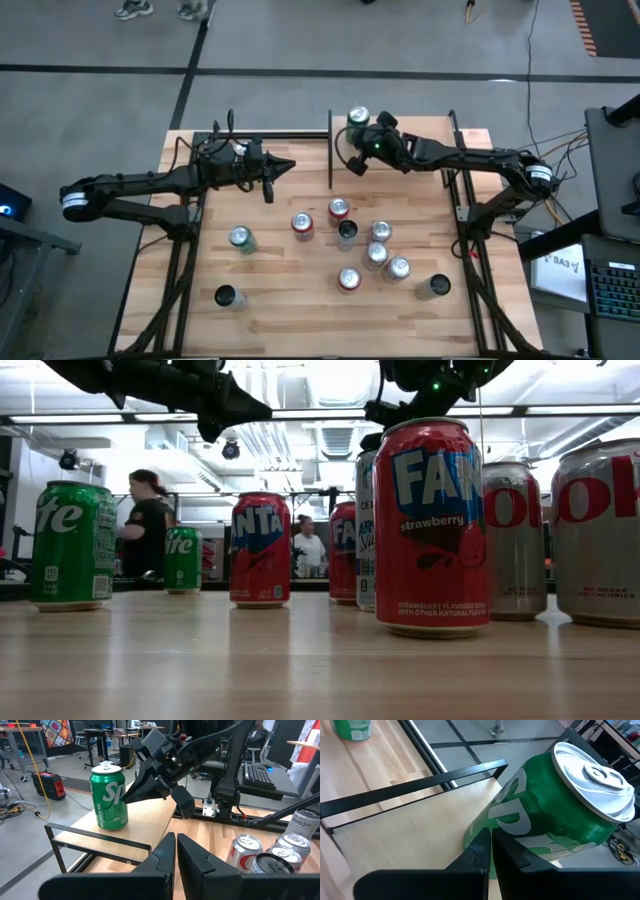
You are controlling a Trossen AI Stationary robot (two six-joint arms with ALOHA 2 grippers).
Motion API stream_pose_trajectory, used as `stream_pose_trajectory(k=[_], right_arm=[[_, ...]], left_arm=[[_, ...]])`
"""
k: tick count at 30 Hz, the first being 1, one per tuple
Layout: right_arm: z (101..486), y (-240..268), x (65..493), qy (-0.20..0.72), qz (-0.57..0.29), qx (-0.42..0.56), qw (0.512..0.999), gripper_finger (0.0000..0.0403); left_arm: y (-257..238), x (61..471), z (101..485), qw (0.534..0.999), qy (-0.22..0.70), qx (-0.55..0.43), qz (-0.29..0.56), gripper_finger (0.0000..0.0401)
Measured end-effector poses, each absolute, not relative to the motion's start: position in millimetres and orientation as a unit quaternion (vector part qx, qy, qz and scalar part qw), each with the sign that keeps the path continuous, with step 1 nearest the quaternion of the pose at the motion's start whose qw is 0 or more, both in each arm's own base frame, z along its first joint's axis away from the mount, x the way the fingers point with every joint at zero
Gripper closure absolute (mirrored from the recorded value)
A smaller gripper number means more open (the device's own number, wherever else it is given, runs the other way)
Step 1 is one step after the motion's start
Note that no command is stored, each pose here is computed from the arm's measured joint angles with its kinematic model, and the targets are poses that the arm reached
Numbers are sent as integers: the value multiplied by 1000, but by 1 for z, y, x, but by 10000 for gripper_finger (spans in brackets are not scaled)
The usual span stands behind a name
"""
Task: Place canned beverage on shelf
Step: Put the bottom green soda can on the shelf
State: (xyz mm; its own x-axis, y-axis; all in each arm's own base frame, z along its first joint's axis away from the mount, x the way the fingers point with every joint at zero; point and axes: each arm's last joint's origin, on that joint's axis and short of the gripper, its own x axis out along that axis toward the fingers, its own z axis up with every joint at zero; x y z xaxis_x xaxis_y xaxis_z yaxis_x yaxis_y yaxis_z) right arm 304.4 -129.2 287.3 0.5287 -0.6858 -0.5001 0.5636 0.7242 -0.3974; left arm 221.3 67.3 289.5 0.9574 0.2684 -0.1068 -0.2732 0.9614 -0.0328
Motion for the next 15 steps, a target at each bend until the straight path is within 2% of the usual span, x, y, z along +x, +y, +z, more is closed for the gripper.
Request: stream_pose_trajectory(k=[15], right_arm=[[287,-137,301,325,-369,-82,867,394]], left_arm=[[68,221,291,988,47,-1,144,399]])
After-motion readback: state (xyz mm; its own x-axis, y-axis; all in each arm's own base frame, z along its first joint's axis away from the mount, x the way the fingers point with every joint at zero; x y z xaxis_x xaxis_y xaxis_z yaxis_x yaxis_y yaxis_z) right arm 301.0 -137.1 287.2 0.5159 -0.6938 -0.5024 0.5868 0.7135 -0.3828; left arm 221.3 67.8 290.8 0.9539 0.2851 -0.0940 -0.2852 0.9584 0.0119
